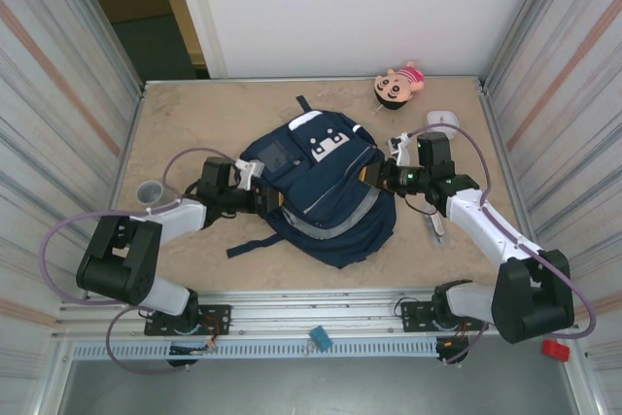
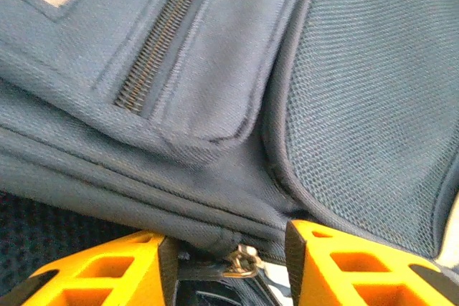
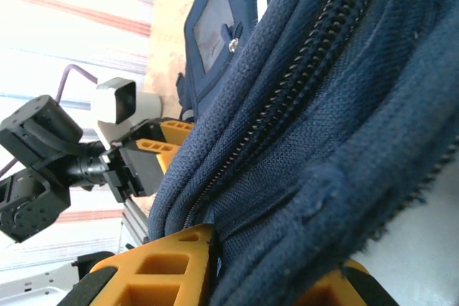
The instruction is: Pack books, pencil case, and school supplies into a backpack
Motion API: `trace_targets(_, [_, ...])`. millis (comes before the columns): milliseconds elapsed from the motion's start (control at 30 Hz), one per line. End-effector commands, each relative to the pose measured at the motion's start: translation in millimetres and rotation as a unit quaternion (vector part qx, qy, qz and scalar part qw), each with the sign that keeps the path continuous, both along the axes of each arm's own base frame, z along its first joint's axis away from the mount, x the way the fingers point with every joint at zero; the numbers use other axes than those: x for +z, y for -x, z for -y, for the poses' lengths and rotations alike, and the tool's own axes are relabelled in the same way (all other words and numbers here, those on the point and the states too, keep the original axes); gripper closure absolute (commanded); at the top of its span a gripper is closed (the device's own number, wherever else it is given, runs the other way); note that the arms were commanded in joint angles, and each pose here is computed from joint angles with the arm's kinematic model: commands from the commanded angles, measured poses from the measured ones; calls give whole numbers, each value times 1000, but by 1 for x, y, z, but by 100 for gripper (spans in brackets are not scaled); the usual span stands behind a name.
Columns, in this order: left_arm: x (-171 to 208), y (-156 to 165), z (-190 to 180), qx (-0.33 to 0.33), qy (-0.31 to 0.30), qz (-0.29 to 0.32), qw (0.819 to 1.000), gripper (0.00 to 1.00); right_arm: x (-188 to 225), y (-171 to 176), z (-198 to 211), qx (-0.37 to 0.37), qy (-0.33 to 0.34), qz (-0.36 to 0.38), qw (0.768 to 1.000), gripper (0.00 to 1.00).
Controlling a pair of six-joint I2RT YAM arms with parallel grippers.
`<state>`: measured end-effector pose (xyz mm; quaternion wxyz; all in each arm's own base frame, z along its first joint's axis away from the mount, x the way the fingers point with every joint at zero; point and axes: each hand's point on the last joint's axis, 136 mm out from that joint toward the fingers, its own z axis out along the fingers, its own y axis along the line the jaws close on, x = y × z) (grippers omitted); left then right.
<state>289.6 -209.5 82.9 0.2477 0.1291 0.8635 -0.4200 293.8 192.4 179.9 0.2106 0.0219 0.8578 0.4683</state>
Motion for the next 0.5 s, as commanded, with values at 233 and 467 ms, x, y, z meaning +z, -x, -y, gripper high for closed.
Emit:
trace_targets(233, [-2, 7, -5, -30, -34, 55, 997, 40, 16, -9, -1, 20, -9, 29, 999, 84])
trace_targets(467, [-11, 5, -3, -55, -63, 83, 993, 58, 19, -9, -1, 21, -10, 30, 999, 84])
